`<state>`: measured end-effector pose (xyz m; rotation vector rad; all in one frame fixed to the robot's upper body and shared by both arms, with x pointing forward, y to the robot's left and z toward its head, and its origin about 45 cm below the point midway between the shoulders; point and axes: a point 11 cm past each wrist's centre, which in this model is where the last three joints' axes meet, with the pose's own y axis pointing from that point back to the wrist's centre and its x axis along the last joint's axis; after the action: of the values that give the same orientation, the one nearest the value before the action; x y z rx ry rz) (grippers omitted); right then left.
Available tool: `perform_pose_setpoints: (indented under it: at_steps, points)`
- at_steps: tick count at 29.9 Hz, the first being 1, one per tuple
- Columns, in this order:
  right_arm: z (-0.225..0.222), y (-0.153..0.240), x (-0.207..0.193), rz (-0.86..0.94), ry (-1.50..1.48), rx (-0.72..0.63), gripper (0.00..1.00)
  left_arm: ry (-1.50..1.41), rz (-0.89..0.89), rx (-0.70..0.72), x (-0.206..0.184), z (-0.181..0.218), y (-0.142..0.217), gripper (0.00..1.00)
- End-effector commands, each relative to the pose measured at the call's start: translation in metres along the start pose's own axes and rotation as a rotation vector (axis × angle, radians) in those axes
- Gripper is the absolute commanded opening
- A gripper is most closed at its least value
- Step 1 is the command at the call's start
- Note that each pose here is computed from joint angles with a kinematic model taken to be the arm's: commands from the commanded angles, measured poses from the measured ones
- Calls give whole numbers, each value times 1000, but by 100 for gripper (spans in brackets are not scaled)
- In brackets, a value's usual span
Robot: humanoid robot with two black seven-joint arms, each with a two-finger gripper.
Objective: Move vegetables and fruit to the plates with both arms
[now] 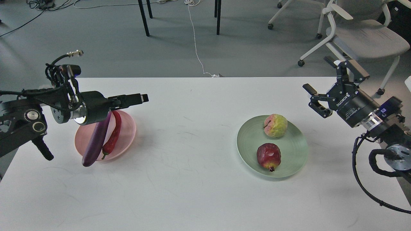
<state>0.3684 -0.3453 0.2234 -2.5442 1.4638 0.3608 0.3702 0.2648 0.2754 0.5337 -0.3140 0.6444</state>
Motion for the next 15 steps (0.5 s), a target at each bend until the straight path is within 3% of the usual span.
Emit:
perform_pose_setpoints:
  at_steps: [1,9,15]
  points:
    - [8,5,1,17,-15,-10,99,217,101,-137,7,11,-1,100]
    - [26,0,-5,56,-34,-22,99,609,399,-337,10,-21,10,100]
    - [42,-6,-17,56,-126,-6,99,854,504,-319,-28,-79,15,100]
